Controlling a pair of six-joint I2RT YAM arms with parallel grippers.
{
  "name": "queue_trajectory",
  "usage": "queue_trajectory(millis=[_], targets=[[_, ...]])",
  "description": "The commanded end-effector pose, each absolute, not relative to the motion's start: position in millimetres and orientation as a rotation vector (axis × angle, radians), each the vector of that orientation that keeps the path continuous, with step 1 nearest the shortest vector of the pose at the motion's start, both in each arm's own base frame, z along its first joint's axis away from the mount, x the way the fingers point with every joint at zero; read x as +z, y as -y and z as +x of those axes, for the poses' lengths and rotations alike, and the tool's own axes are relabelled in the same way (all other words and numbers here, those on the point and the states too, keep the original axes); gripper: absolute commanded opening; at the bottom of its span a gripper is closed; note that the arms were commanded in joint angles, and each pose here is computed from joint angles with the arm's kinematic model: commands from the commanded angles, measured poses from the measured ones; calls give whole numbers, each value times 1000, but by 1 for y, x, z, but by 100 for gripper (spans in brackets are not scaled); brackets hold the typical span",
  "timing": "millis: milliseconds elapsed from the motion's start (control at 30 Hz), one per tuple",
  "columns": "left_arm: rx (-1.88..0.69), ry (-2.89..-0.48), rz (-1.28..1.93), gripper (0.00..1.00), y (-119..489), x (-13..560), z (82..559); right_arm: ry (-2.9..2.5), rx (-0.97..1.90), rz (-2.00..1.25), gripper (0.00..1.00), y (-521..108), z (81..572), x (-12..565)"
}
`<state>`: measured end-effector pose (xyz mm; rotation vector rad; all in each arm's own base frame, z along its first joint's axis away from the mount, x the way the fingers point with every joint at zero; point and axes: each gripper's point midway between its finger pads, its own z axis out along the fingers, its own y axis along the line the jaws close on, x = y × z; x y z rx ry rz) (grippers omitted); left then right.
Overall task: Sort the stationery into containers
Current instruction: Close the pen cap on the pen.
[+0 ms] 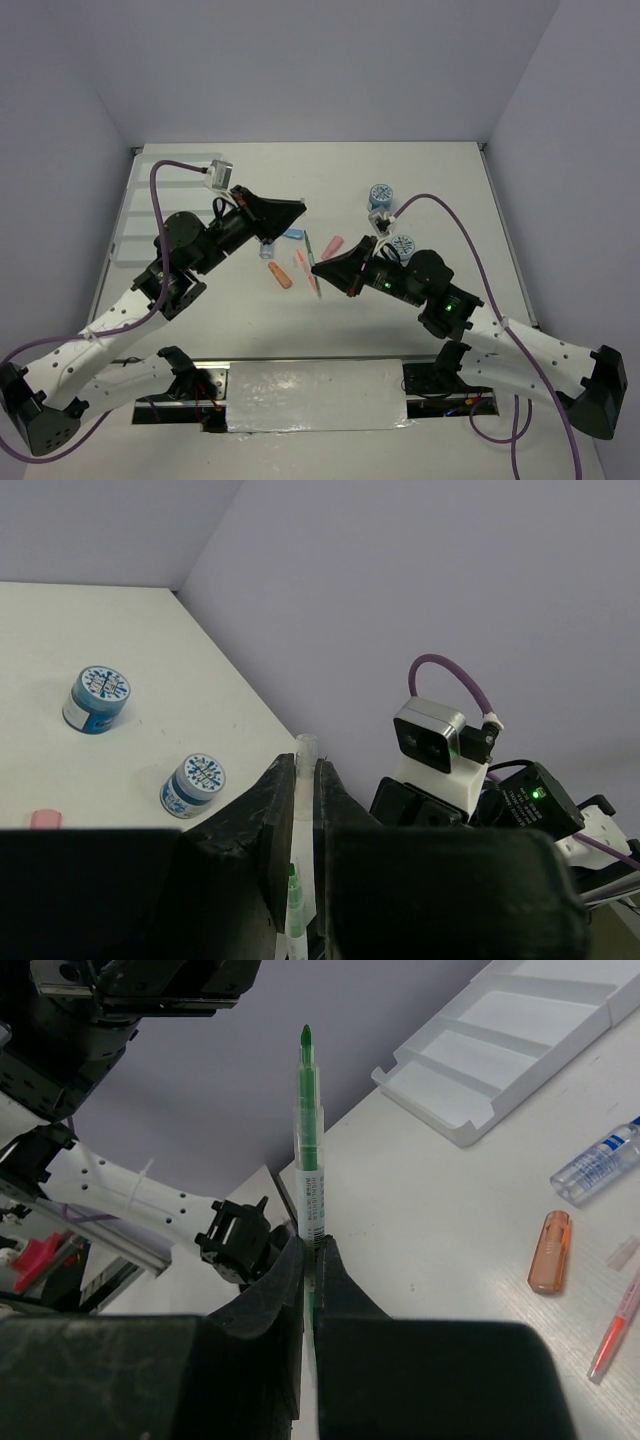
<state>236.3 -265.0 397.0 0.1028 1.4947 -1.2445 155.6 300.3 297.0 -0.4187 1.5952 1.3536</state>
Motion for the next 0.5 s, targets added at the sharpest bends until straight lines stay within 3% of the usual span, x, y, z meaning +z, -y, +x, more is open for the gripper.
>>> queue_trajectory(millis=[0, 467], targets=[[-1288, -1427, 120, 0, 268, 411, 234, -1466, 1364, -394, 0, -296, 156, 338], [-1293, -1444, 118, 0, 270, 404, 235, -1475, 1332, -368, 0, -295, 163, 342]])
